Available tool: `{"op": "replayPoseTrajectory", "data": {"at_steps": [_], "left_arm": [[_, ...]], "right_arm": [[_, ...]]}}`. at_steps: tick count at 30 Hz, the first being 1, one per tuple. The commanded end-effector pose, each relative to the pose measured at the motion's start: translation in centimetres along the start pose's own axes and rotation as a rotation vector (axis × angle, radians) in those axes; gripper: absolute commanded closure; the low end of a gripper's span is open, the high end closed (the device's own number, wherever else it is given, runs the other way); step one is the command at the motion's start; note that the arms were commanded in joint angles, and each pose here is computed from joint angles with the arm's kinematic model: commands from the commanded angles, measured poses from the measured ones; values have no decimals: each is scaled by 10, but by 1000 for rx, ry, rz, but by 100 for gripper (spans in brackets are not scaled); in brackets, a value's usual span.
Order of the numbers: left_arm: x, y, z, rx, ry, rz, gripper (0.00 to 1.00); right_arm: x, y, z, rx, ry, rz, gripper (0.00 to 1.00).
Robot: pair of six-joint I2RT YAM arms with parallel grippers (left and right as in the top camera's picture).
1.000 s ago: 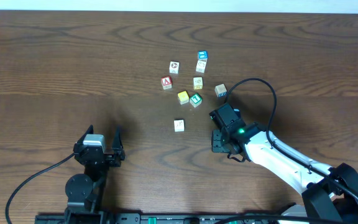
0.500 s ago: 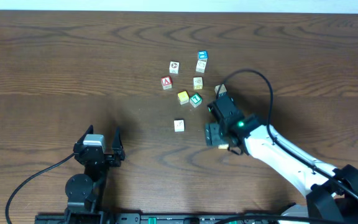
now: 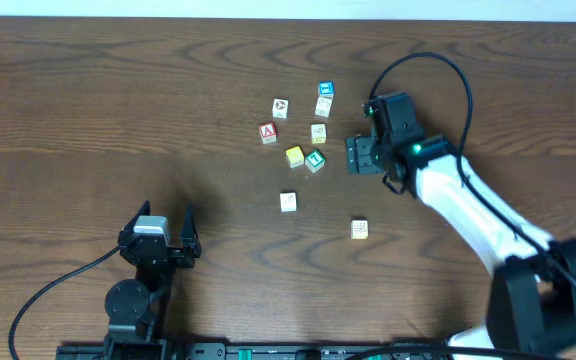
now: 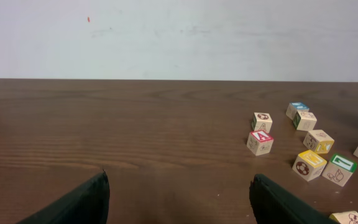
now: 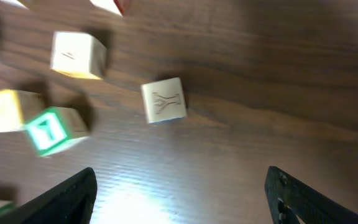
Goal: Lift 5 blocks
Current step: 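Grasp the block with red 'U' top and 'Y' side using the right gripper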
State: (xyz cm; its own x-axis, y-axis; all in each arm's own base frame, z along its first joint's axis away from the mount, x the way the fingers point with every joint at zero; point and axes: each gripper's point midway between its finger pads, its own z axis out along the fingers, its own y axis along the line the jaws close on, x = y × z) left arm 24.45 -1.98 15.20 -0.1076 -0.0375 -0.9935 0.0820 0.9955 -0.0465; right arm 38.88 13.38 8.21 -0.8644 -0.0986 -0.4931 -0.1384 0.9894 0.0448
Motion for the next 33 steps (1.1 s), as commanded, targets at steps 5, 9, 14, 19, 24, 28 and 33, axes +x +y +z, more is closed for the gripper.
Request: {"op": "replayPoseTrajectory", "data": {"at_steps": [5,9,14,19,24,28,33], "left_arm": [[15,-1,1,10,52,-7,27],[15,-1,1,10,52,-7,27],[15,-1,1,10,52,-7,27],[15,-1,1,10,52,-7,27],[15,-1,1,10,52,-7,27],[15,-1,1,10,52,-7,27],[15,-1,1,10,52,-7,27]], "right_arm": [[-9,14,41,-45,67,-159,19],[-12,16,56,-43,85,-165,32],[-9,17,70,-41,93,-165,36],[-8,16,76,-34,96,-170,47],[-10,15,76,-30,88,-169,55],[-11,14,76,-25,86,-169,59],[-11,12,76,-11,84,-170,65]]}}
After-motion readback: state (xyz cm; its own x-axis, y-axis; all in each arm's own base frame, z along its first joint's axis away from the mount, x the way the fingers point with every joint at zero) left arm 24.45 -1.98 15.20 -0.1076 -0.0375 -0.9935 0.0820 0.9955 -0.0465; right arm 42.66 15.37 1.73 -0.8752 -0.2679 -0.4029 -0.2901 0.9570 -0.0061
